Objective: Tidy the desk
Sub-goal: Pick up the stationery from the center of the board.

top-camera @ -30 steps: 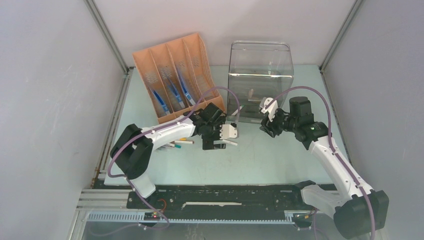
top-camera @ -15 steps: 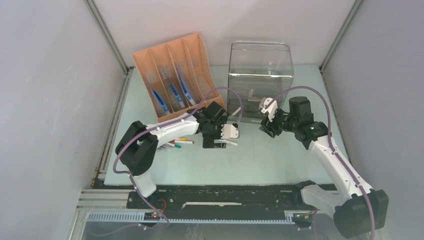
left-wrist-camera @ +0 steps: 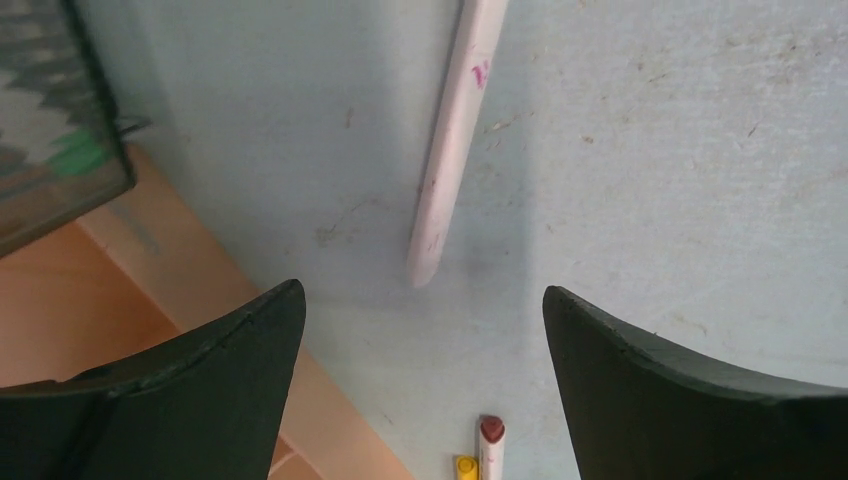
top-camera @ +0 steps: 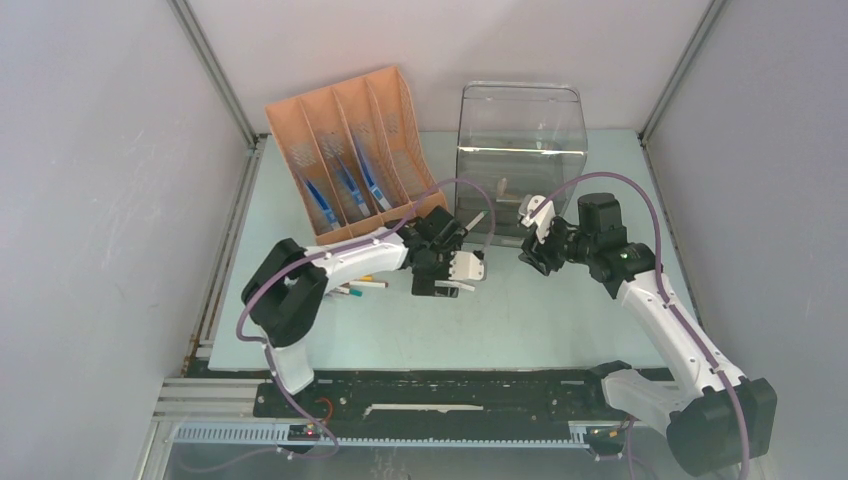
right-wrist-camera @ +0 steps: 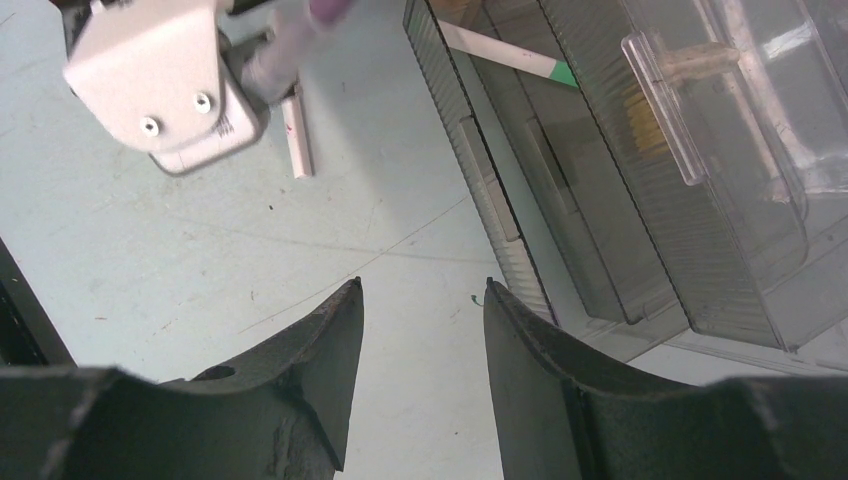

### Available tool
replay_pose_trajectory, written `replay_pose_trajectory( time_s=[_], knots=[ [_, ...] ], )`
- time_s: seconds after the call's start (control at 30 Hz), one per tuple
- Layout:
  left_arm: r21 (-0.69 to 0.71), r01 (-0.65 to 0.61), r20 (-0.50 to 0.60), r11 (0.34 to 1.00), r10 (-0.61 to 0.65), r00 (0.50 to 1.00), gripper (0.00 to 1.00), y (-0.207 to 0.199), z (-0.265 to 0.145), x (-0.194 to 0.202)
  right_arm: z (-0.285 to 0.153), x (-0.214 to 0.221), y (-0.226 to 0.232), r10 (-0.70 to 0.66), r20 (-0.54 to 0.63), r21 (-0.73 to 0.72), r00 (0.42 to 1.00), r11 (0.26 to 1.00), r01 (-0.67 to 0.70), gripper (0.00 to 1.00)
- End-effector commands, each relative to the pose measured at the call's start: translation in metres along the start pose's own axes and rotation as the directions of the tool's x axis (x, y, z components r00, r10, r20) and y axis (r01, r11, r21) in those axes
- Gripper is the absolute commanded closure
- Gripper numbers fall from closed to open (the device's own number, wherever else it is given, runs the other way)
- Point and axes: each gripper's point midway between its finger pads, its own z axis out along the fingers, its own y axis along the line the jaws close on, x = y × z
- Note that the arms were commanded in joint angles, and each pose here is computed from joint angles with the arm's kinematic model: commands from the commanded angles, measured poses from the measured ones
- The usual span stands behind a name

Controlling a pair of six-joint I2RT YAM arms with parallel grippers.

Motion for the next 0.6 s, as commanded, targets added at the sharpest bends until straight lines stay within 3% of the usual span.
replay_pose_trajectory(
  time_s=[0.0, 0.33, 0.57],
  knots=[
    [-0.029, -0.067, -0.019, 0.997, 0.066, 0.998, 0.07, 0.009, 0.012, -0.01, -0.006, -0.015, -0.007, -0.015, 0.036, 0.014, 0.999, 1.0, 0.014, 0.45],
    [-0.028, -0.066, -0.042, 0.997, 0.064, 0.997, 0.16, 0.013, 0.029, -0.011, -0.006, -0.014, -0.008, -0.013, 0.032, 0.016, 0.999, 1.0, 0.013, 0.44],
    [-0.012, -0.037, -0.043, 0.999, 0.036, 0.998, 0.33, 0.009, 0.037, -0.012, -0.008, -0.016, -0.008, -0.016, 0.037, 0.017, 0.999, 1.0, 0.015, 0.44]
  ],
)
